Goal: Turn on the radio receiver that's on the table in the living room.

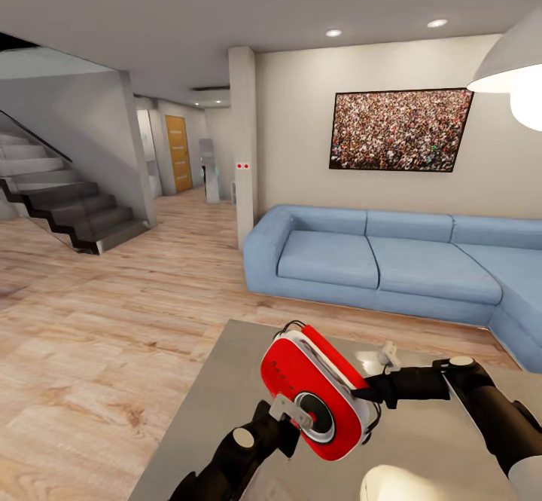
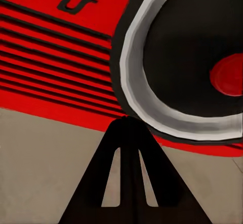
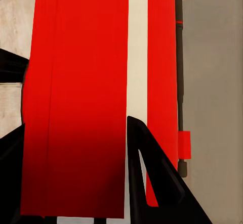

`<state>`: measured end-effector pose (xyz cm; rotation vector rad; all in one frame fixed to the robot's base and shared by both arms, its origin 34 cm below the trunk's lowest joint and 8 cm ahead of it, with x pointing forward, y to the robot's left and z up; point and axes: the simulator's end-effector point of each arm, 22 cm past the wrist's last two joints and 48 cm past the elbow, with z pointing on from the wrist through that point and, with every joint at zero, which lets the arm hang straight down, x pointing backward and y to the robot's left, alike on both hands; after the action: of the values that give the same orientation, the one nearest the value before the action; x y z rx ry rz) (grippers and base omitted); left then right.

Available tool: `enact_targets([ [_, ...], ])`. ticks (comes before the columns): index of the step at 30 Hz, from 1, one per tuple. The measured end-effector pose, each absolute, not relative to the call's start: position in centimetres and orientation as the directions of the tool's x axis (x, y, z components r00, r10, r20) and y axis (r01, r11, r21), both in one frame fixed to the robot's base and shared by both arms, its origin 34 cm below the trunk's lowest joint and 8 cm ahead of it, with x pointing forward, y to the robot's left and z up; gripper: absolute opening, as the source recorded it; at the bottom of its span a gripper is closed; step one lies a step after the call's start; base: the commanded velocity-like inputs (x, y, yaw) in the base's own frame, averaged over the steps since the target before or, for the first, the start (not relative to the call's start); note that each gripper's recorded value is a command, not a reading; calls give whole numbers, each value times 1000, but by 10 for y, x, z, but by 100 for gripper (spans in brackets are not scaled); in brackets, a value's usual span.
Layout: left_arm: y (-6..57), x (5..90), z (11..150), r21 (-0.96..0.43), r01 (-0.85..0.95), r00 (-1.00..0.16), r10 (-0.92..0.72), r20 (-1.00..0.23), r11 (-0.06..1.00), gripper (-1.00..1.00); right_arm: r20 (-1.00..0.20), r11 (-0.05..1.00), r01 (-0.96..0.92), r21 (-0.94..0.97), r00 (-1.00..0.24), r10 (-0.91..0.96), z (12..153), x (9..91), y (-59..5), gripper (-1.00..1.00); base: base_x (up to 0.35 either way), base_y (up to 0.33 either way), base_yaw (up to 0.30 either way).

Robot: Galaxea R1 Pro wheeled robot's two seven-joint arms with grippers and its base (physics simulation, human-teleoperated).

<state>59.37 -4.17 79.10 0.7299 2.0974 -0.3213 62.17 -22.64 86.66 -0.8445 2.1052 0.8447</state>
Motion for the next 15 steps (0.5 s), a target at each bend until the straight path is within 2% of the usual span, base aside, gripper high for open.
enact_targets([
  [15, -56, 589, 796, -33, 632, -466, 346, -814, 774, -100, -794, 568, -764, 307, -534, -289, 866, 624, -210, -100, 0, 0, 0],
])
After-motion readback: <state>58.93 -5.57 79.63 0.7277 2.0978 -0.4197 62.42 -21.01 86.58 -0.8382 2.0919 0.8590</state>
